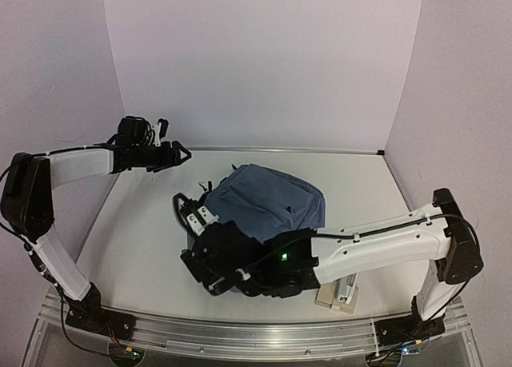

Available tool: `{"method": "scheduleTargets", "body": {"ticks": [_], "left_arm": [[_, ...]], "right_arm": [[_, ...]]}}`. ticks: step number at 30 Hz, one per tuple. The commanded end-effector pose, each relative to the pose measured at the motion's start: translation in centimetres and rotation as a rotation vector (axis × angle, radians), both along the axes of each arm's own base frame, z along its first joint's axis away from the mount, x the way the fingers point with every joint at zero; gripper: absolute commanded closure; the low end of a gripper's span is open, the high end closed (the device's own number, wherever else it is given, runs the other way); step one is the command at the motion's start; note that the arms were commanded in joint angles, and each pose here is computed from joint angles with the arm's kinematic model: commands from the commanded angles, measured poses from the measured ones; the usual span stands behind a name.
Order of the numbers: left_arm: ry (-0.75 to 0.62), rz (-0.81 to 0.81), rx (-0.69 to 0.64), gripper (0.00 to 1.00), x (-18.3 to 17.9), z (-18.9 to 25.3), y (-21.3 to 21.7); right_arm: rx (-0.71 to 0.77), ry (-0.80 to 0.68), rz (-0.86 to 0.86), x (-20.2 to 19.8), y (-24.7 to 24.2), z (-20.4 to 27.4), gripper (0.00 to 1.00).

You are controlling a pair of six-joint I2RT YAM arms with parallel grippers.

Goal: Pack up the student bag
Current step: Adjust the student bag at the center of the board.

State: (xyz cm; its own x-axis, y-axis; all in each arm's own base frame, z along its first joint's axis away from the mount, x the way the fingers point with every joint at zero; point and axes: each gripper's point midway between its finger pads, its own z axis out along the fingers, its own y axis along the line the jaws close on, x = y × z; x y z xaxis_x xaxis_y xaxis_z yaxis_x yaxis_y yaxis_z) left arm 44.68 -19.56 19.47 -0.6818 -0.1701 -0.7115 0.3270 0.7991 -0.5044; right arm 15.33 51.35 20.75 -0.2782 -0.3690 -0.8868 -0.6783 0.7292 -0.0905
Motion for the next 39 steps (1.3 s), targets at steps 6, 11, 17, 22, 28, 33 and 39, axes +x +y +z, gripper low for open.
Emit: {"method": "scheduleTargets", "body": {"ticks": [6, 11, 17, 22, 28, 33, 39], "left_arm": [[0.2, 0.085, -0.113, 0.11, -8.8, 1.1, 0.8], [0.362, 0.097, -0.154, 0.06, -14.1, -1.7, -0.9], [0.486, 0.134, -0.145, 0.01, -18.2, -3.8, -1.8], [0.535, 0.123, -0.173, 0.0, -19.9, -4.8, -3.0], [0.614, 0.049, -0.203, 0.33, -20.9, -6.8, -5.0], [0.566, 0.032, -0.216, 0.9, -19.9, -6.6, -5.5], [0.423, 0.087, -0.115, 1.0, -14.8, -6.0, -3.7]], "right_arm": [[-0.014, 0.122, -0.255, 17.4, -13.3, 0.2, 0.02], [0.009, 0.228, -0.289, 25.1, -19.2, -1.9, 0.02], [0.058, 0.396, -0.261, 31.2, -23.7, -7.0, 0.06], [0.059, 0.473, -0.243, 32.2, -24.8, -10.3, 0.2], [0.068, 0.531, -0.216, 31.5, -24.6, -12.1, 0.57], [0.083, 0.551, -0.238, 30.4, -25.2, -11.8, 1.0], [0.115, 0.574, -0.232, 26.9, -25.0, -10.6, 1.0]]}}
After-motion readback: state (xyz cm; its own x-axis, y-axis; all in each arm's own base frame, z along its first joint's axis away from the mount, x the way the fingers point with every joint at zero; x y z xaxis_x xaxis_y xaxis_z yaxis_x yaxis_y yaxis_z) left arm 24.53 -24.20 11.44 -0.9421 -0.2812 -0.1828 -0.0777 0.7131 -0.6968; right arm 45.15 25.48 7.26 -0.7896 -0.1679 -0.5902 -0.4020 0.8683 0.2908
